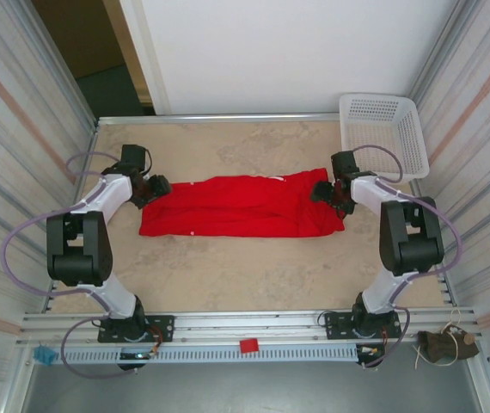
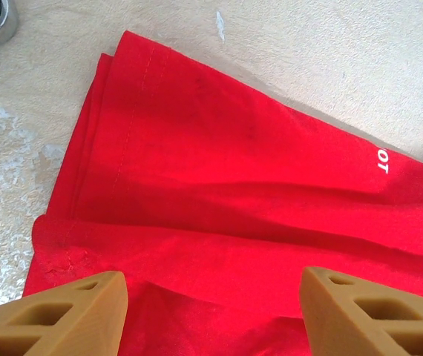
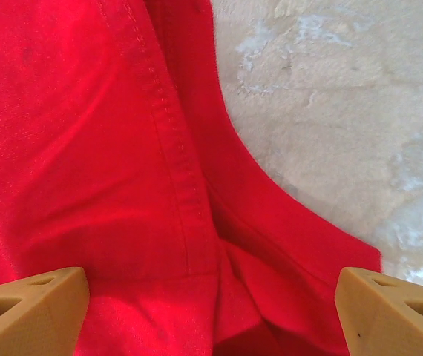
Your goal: Fold the inside-out t-shirt
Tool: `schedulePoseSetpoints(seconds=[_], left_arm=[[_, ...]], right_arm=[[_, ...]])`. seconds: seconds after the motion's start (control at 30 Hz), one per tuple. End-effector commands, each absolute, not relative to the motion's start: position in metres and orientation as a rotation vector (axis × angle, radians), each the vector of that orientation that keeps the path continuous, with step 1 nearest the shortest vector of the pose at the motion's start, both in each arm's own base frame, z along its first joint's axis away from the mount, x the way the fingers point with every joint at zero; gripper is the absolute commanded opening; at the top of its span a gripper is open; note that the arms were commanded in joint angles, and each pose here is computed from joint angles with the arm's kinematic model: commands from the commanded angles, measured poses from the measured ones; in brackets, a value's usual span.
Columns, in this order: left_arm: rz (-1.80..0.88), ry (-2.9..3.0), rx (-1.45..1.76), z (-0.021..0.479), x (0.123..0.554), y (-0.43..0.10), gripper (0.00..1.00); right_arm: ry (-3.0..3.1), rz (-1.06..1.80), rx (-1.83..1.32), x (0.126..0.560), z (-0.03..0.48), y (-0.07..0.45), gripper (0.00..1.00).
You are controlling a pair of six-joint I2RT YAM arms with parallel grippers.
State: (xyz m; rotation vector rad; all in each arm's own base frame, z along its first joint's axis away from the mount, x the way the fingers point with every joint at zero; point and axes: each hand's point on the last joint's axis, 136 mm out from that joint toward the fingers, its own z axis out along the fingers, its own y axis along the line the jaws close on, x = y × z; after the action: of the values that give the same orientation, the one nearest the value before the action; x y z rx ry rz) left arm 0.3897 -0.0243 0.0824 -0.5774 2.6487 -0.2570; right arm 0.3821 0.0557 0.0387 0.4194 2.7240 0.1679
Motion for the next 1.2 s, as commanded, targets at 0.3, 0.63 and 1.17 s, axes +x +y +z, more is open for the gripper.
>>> schedulePoseSetpoints(seconds=[0.3, 0.63, 1.17], left_arm=[[-0.273, 2.604, -0.574, 0.097, 0.392, -0.025, 0.62], [-0.275, 2.615, -0.563, 0.096, 0.394, -0.024, 0.62], [-0.215, 2.752, -0.563, 0.052, 0.389, -0.030, 0.62]], right_arm=[[2.769, 0.363, 0.358, 0.390, 0.019, 0.088, 0.65], [2.771, 0.453, 0.375, 0.390, 0.016, 0.095, 0.09], [2.587, 0.560, 0.434, 0.383, 0.102, 0.076, 0.00]])
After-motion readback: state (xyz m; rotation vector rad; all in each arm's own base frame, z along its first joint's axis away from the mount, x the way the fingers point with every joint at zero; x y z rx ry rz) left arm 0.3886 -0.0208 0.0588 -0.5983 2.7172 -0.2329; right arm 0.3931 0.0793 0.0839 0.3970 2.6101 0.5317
